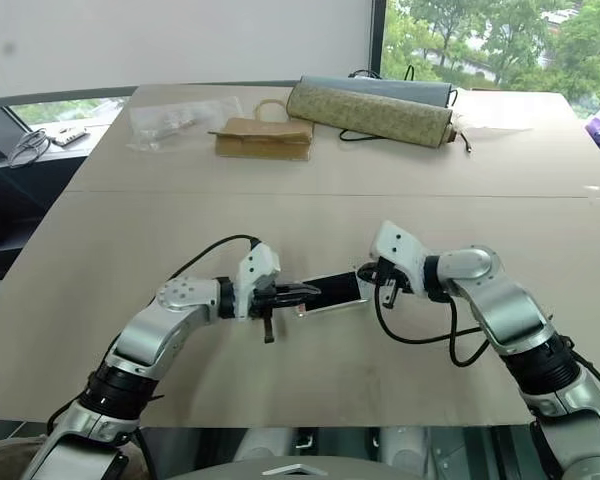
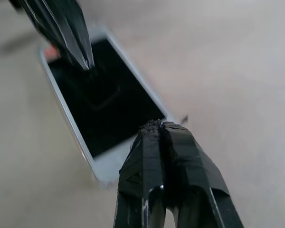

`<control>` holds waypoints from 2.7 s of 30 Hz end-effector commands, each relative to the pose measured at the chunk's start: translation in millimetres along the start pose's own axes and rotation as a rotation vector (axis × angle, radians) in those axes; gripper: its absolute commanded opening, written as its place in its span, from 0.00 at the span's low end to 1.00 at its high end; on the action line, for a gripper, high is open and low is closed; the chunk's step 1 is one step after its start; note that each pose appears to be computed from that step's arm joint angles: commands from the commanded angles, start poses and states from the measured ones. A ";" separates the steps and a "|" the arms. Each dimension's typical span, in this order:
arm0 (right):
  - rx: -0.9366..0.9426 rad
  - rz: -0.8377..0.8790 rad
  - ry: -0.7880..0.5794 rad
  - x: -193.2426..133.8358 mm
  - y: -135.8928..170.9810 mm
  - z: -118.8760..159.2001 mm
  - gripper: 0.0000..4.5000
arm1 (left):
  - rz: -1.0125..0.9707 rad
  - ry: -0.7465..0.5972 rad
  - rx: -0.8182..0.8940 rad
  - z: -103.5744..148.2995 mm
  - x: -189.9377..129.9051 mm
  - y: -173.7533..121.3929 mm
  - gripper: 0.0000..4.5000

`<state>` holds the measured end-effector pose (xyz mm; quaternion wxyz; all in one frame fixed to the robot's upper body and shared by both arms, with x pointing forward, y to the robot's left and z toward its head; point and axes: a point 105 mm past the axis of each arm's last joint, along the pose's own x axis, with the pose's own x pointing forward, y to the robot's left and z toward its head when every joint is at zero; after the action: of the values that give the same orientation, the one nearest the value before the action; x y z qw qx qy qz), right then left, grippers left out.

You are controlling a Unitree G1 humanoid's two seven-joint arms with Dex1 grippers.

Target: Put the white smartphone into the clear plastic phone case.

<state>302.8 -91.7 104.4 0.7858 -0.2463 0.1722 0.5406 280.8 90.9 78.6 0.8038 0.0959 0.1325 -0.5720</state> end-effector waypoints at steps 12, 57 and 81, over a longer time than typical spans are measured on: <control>-0.017 0.277 0.378 19.9 17.8 -55.4 0.01 | 0.039 0.057 -0.038 -23.0 8.4 3.5 0.00; 0.171 0.250 0.346 24.5 38.8 -52.0 0.01 | 0.006 0.102 -0.013 -2.8 -2.2 -15.2 0.00; 0.145 -0.265 -0.245 -84.7 58.3 -11.3 0.99 | 0.230 -0.203 -0.057 24.7 -83.2 -16.3 0.98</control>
<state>220.6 -140.6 106.5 0.8760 -0.1172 0.1227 0.4515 247.6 147.6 112.8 0.8756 0.0152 0.0810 -0.4759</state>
